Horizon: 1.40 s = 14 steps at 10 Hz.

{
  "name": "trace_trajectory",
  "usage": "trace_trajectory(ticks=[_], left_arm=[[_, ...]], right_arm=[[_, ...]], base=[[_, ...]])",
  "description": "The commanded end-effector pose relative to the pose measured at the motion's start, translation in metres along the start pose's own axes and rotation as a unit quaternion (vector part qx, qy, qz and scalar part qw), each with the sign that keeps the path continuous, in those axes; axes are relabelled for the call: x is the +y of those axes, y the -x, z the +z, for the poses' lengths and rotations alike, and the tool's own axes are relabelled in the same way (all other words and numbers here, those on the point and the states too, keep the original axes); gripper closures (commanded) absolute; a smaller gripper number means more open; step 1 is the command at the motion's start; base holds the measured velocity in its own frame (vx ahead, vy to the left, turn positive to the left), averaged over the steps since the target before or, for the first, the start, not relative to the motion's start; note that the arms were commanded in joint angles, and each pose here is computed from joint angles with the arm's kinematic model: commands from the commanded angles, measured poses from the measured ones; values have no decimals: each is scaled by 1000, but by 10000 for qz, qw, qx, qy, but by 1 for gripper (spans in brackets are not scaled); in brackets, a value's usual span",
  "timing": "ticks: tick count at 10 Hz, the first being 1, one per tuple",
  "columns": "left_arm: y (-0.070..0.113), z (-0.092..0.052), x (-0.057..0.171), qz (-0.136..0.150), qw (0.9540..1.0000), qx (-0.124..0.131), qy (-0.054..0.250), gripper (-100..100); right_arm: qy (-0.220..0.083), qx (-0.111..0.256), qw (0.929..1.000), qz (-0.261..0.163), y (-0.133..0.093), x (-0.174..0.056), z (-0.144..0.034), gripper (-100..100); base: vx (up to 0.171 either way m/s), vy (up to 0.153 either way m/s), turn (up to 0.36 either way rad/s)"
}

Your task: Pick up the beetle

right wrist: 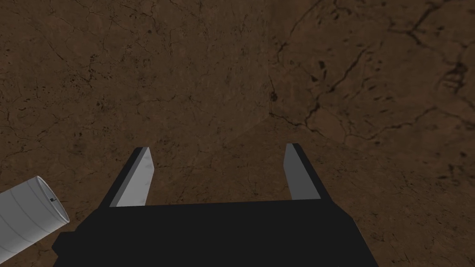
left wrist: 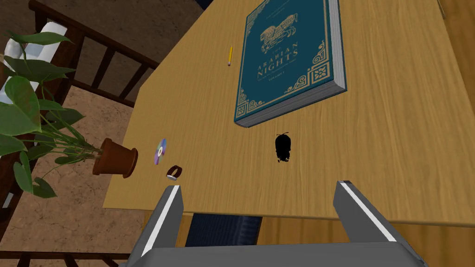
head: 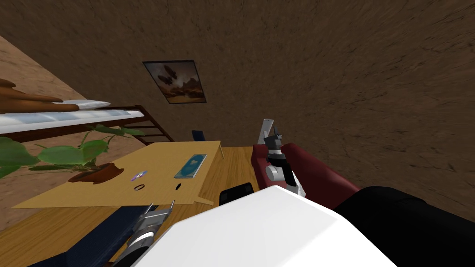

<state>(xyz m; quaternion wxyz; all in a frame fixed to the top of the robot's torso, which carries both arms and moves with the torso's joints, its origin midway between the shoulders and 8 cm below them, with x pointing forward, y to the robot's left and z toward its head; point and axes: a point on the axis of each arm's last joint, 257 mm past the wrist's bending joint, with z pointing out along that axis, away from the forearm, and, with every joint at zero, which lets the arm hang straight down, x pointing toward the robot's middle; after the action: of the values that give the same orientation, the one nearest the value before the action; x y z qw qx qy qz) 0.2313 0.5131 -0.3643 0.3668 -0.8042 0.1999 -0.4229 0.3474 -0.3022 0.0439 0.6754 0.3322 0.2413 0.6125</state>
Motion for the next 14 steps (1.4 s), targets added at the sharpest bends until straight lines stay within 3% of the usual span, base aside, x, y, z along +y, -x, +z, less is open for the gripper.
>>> trace_trajectory(ticks=[1,2,3,4,5,6,7,8,9,12,14], left_arm=[[16,-9,13,-246,9993,-213,172,-100],[45,-16,22,-461,9968,-526,374,-100],[45,-16,22,-512,9966,-530,371,-100],[73,-26,30,-768,9920,-842,547,-100],[73,-26,30,-789,9918,-843,546,-100],[99,-36,38,-1044,9854,-1148,697,-100],[99,-36,38,-1074,9851,-1149,694,-100],[123,-48,45,-1319,9772,-1444,822,-100],[123,-48,45,-1364,9767,-1444,817,-100],[180,-84,65,-2196,9446,-2203,1048,-100],[183,-85,66,-2235,9429,-2234,1050,-100]], right_arm=[[0,0,10000,0,0,0,0,0],[0,0,10000,0,0,0,0,0],[0,0,10000,0,0,0,0,0],[0,0,10000,-1,0,0,0,0],[0,0,10000,0,0,0,0,0],[0,0,10000,-1,0,0,0,0],[0,0,10000,-1,0,0,0,0],[0,0,10000,-1,0,0,0,0],[0,0,10000,-1,0,0,0,0],[0,0,10000,-1,0,0,0,0],[0,0,10000,-2,0,0,0,0]], base=[[83,-56,-60],[85,-45,-93],[60,-26,-39],[78,-25,-84],[62,-15,-52],[77,-14,-98],[66,-13,-53],[86,-2,-107],[77,6,-50],[116,31,-138],[84,24,-26]])
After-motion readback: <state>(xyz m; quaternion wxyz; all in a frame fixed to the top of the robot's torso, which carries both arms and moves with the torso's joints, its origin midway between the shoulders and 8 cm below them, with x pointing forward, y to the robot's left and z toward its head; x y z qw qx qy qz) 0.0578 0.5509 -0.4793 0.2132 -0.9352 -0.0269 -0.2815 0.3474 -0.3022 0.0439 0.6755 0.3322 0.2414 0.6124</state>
